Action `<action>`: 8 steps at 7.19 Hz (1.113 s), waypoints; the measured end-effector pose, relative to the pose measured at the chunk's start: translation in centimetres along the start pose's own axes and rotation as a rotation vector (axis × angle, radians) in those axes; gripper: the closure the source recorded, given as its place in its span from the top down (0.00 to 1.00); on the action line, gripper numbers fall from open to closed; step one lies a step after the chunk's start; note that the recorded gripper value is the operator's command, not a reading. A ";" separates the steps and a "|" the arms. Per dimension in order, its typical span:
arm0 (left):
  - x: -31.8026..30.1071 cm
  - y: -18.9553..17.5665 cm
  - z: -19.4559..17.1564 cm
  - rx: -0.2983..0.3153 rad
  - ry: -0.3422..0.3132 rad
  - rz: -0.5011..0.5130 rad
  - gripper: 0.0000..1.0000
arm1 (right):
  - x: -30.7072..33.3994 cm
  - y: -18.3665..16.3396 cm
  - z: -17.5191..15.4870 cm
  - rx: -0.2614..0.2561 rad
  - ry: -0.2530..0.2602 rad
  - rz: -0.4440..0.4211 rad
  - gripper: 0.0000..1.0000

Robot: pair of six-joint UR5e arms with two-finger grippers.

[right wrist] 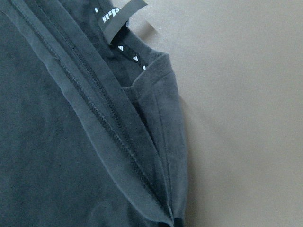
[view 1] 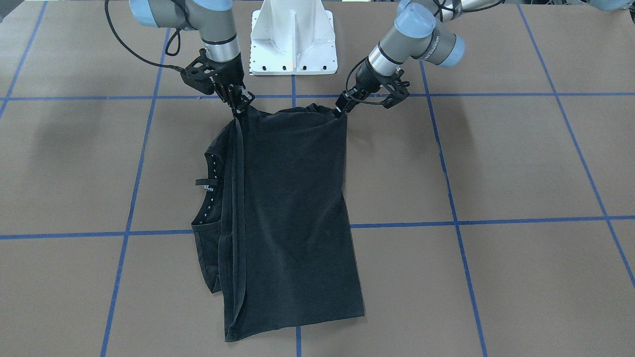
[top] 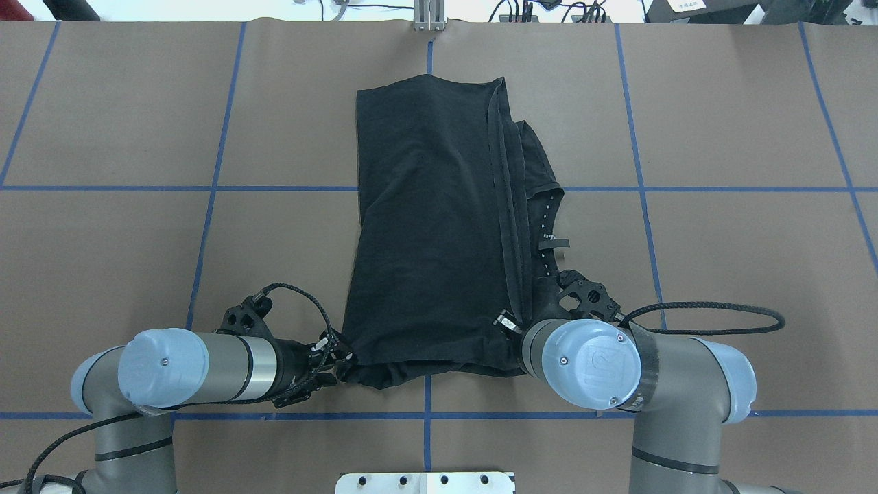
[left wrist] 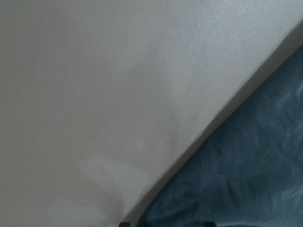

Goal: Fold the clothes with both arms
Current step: 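Grasp the near corners with the left and right grippers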

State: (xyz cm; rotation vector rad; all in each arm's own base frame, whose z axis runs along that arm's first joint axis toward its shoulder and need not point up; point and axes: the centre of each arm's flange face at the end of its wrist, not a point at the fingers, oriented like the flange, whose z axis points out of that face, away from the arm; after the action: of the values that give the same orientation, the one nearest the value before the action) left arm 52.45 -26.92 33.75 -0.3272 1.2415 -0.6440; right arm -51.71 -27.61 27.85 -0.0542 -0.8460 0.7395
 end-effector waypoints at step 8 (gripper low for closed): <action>-0.6 1.0 -5.6 -0.039 0.038 -0.017 0.00 | -0.1 -0.2 -1.7 -0.013 -0.027 0.004 0.00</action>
State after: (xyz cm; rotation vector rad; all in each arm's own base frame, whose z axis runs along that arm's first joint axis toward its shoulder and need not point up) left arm 47.37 -25.14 31.95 -0.3592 1.2901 -0.6435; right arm -50.43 -27.47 26.68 -0.0580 -0.8768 0.7399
